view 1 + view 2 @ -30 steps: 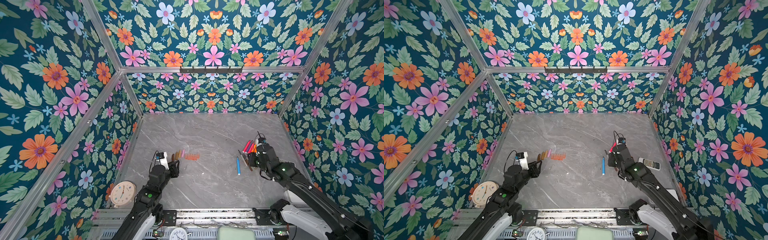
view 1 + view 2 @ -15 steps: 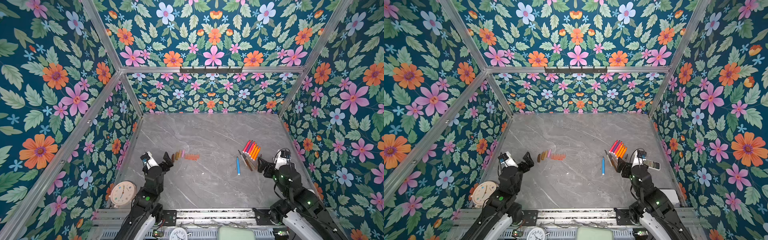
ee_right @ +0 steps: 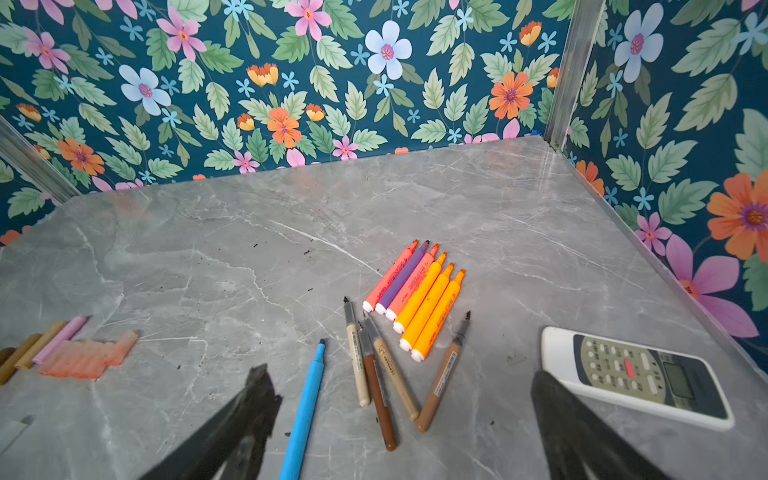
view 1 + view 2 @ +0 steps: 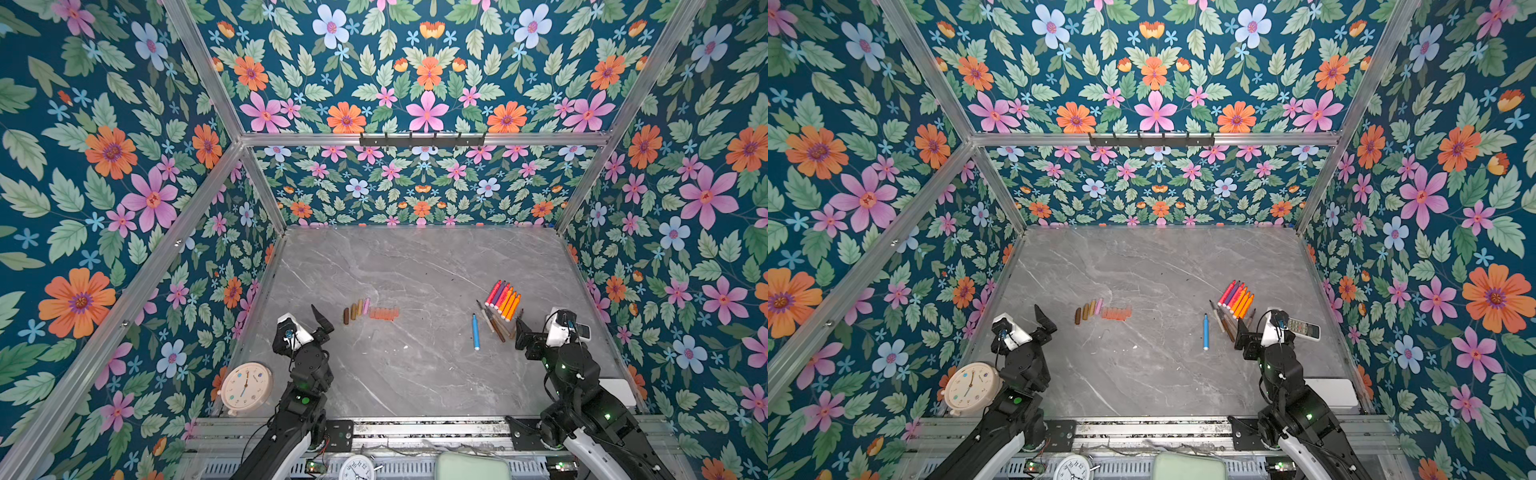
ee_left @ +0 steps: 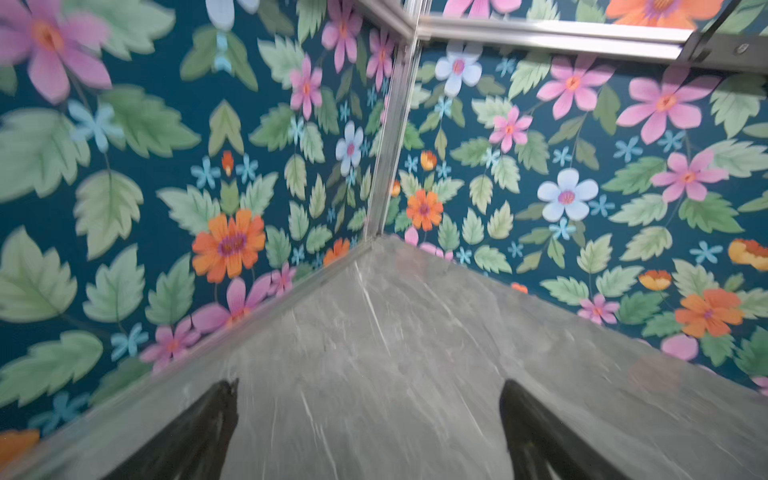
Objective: Remove pen caps from pens
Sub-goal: Reset both arms
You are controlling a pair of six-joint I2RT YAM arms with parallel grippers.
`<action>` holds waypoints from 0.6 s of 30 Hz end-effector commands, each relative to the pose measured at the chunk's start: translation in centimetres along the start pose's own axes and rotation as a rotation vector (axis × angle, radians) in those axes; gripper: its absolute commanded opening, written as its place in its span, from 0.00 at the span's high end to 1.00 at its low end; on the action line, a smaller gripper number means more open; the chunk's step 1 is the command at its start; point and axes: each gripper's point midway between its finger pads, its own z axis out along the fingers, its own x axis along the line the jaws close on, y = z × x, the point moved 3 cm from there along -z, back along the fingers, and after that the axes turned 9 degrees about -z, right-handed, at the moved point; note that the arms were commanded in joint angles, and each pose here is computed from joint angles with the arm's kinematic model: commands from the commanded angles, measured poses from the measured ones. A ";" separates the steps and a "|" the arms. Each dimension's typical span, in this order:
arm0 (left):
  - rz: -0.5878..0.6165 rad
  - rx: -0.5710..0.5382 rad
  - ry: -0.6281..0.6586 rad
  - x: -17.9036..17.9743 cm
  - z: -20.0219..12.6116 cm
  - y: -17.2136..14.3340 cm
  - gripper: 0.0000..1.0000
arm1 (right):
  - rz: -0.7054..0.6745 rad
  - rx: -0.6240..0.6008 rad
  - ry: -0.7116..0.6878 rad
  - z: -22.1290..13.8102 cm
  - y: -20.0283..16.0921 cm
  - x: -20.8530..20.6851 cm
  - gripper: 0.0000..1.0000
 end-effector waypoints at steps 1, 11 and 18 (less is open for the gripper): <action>0.011 -0.117 0.018 1.2 -0.4 0.5 0.00 | -0.035 -0.076 0.011 0.3 1.4 0.4 0.03; 0.291 -0.040 0.059 -1.8 3.5 -3.8 0.00 | -0.143 -0.244 -0.125 1.6 2.0 -1.0 0.01; 0.283 -0.011 0.052 -2.2 5.3 -5.3 0.00 | -0.138 -0.343 -0.229 2.0 1.2 -2.3 0.01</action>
